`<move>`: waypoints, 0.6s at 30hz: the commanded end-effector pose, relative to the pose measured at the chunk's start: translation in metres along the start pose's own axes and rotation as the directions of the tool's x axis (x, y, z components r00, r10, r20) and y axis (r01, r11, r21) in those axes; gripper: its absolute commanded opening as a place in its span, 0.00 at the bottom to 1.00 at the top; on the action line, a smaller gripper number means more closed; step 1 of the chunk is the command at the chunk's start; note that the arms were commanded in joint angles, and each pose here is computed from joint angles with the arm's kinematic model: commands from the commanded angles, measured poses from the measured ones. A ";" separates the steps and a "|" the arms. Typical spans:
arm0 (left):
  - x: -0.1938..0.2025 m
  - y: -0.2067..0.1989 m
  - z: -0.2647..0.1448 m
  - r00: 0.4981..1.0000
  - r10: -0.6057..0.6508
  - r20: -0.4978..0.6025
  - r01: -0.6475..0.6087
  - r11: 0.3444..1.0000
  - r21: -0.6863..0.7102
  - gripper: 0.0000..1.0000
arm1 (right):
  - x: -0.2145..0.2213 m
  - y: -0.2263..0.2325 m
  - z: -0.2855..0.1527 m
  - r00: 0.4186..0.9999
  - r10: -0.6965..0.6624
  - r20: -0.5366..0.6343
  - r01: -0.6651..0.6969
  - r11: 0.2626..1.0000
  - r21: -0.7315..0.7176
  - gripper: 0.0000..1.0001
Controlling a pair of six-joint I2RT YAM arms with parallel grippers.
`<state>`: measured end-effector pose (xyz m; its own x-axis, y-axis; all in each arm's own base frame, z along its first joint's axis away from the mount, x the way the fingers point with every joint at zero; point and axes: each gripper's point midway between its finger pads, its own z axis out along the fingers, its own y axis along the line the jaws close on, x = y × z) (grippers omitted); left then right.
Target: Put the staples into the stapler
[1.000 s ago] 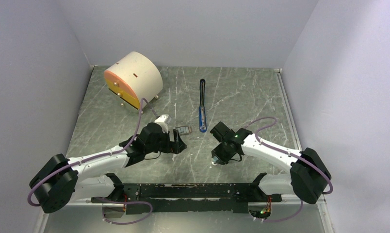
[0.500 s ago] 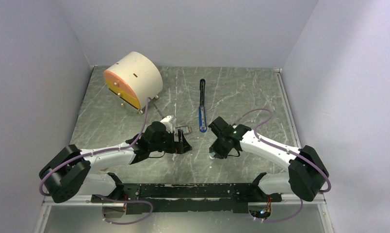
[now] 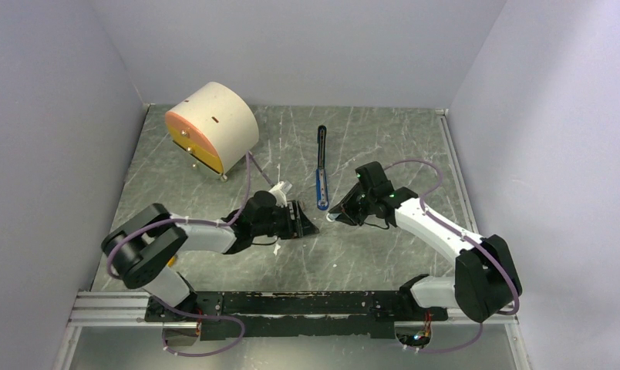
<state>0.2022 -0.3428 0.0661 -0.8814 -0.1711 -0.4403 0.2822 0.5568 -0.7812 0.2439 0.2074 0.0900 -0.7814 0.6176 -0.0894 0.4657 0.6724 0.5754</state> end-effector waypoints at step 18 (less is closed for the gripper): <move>-0.019 -0.044 0.025 0.987 0.031 0.161 -0.036 0.999 0.030 0.36 | 0.036 0.021 -0.029 0.972 -0.054 -0.228 -0.019 0.952 -0.304 0.11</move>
<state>0.2068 -0.3856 0.0861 -0.8438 -0.2378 -0.4810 0.3076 0.5201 -0.7968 0.2238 0.2197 0.1063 -0.8458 0.5325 0.0312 0.3753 0.5525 0.7442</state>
